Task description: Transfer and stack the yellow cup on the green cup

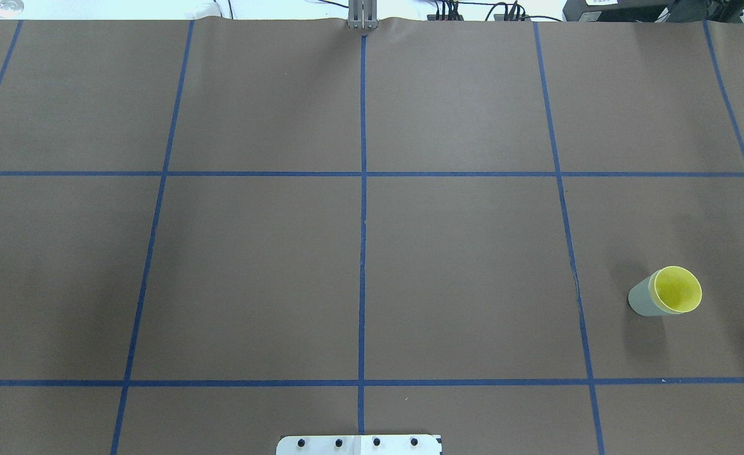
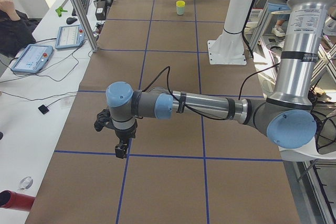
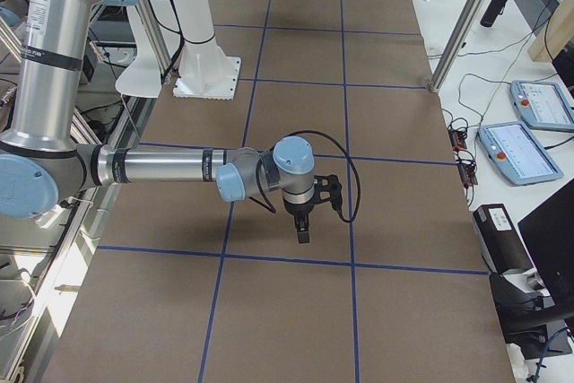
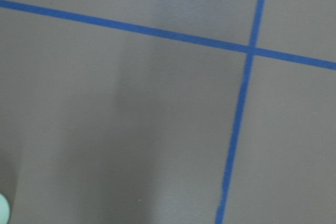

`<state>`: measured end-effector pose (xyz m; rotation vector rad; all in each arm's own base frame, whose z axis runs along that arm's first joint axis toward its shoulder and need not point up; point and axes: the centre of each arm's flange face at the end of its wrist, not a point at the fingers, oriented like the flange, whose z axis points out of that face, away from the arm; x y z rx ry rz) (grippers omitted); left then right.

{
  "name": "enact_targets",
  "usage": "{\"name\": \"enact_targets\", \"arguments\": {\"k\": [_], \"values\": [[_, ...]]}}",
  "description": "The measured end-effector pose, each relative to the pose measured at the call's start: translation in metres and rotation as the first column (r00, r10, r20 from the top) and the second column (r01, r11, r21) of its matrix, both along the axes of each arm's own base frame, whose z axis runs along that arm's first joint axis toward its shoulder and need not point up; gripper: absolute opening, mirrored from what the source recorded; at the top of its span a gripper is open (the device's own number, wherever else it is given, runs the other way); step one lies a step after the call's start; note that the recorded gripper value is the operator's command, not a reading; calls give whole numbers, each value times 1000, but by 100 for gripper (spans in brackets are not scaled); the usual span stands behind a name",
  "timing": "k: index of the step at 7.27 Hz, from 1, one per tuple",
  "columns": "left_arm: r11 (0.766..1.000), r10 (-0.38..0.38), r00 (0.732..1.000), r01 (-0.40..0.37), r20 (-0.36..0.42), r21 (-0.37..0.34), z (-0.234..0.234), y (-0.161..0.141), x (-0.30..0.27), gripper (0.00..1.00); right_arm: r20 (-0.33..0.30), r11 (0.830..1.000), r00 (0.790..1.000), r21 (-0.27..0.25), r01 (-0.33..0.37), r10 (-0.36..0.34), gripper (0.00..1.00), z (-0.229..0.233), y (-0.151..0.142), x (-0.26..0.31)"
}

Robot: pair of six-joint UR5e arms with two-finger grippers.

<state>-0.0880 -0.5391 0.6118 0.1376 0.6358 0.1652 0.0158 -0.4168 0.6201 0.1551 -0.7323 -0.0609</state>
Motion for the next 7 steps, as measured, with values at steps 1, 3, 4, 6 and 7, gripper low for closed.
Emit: {"name": "enact_targets", "arguments": {"k": [1,3,4,6,7], "values": [[1000,-9,1000,9,2,1,7,1,-3,100,-2,1000,1000,-5,-24,24,100,4,1,10],[997,-72,997,72,0,-2,36,5,-13,100,8,999,999,-23,-43,43,100,9,3,19],[996,-93,996,93,-4,2,42,8,-15,100,31,997,998,-58,-44,46,100,11,5,20],[995,-102,995,102,-9,11,42,11,-14,100,65,990,996,-136,-47,57,100,16,8,21],[995,-104,995,104,-12,13,39,11,-14,100,77,986,995,-155,-57,70,100,16,9,25]]}}
